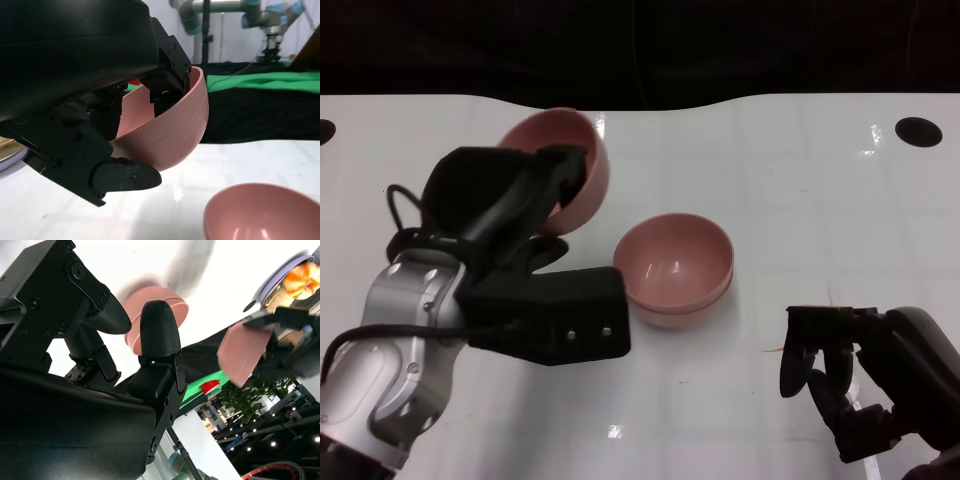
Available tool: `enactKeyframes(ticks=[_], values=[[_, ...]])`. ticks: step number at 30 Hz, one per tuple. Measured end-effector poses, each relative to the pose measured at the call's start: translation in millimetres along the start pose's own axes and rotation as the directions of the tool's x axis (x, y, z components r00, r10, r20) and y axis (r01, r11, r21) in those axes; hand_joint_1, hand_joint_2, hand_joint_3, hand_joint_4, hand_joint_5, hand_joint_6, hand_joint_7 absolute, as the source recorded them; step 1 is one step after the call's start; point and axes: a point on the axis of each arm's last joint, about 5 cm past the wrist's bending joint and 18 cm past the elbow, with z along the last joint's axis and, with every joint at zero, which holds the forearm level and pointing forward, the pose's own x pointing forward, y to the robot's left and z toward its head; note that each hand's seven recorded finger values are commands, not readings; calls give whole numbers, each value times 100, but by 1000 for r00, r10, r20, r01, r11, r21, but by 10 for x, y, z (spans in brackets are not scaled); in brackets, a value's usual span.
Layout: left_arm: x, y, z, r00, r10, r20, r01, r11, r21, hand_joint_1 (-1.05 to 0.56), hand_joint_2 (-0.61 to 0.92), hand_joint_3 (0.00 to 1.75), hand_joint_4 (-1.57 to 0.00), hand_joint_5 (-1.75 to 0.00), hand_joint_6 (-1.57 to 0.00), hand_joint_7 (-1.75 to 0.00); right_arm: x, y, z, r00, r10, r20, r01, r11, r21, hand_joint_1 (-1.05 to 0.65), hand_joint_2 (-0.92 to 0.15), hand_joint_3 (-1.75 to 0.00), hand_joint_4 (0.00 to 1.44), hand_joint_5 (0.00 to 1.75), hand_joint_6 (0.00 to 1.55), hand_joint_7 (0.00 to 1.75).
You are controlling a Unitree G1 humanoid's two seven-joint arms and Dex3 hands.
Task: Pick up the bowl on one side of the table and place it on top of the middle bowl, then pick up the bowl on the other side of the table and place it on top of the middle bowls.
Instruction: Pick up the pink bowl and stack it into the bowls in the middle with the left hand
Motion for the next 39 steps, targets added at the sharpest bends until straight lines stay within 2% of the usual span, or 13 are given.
enactKeyframes(ticks=[4,8,9,12,14,19,21,23,24,27,29,33,39], values=[[62,14,121,999,-7,44,7,1000,-8,-28,58,82,-88,-175,-73,-149,4,12,6,1000,-2,4,2,1000,3,-7,-15,-167,95,175,83,154],[108,26,213,997,-11,81,12,1000,-12,-29,61,66,-90,-175,-104,-58,5,20,9,1000,-2,5,2,1000,4,-8,-15,-167,95,175,83,155],[118,27,235,996,-10,93,11,1000,-12,-28,63,62,-90,-175,-111,-47,6,25,11,1000,-2,6,2,1000,6,-8,-15,-167,95,175,83,155],[136,-6,295,992,-25,124,27,1000,-15,-27,64,58,-91,-175,-106,-76,9,37,17,1000,1,9,-1,1000,7,-9,-16,-166,95,175,83,156],[143,-25,318,990,-32,134,35,999,-19,-27,65,54,-92,-175,-103,-85,11,49,22,1000,3,12,-3,1000,8,-9,-16,-166,95,175,82,156],[163,-98,360,983,-67,169,69,998,-11,-30,74,42,-90,-175,-103,-74,16,63,27,1000,5,14,-5,1000,2,-10,-16,-166,95,175,82,156],[165,-133,372,980,-82,179,85,996,-6,-29,78,38,-91,-175,-85,-125,19,68,30,1000,3,14,-3,1000,5,-10,-16,-166,95,175,82,156],[168,-156,379,978,-92,186,95,995,-8,-27,77,40,-93,-175,-83,-135,21,72,33,1000,2,15,-2,1000,8,-10,-16,-166,95,175,81,156],[169,-164,382,977,-94,192,97,995,-9,-25,65,64,-94,-175,-83,-140,21,73,33,1000,2,15,-2,1000,8,-10,-16,-165,94,175,81,156],[175,-201,387,973,-102,205,107,994,-14,-24,51,91,-93,-175,-82,-139,23,75,35,1000,1,15,-1,1000,10,-11,-16,-165,94,175,81,156],[180,-237,389,972,-114,203,120,993,-17,-24,49,95,-91,-175,-82,-135,23,76,35,1000,1,14,-1,1000,10,-11,-16,-165,94,175,81,156],[185,-312,397,968,-134,210,142,990,-23,-24,52,92,-88,-175,-87,-112,26,84,38,1000,2,15,-2,1000,14,-10,-16,-165,94,175,82,155],[195,-454,388,968,-159,194,170,984,-42,-26,55,88,-87,-175,-85,-112,28,94,36,1000,1,13,-1,1000,19,-10,-16,-165,94,175,82,155]])
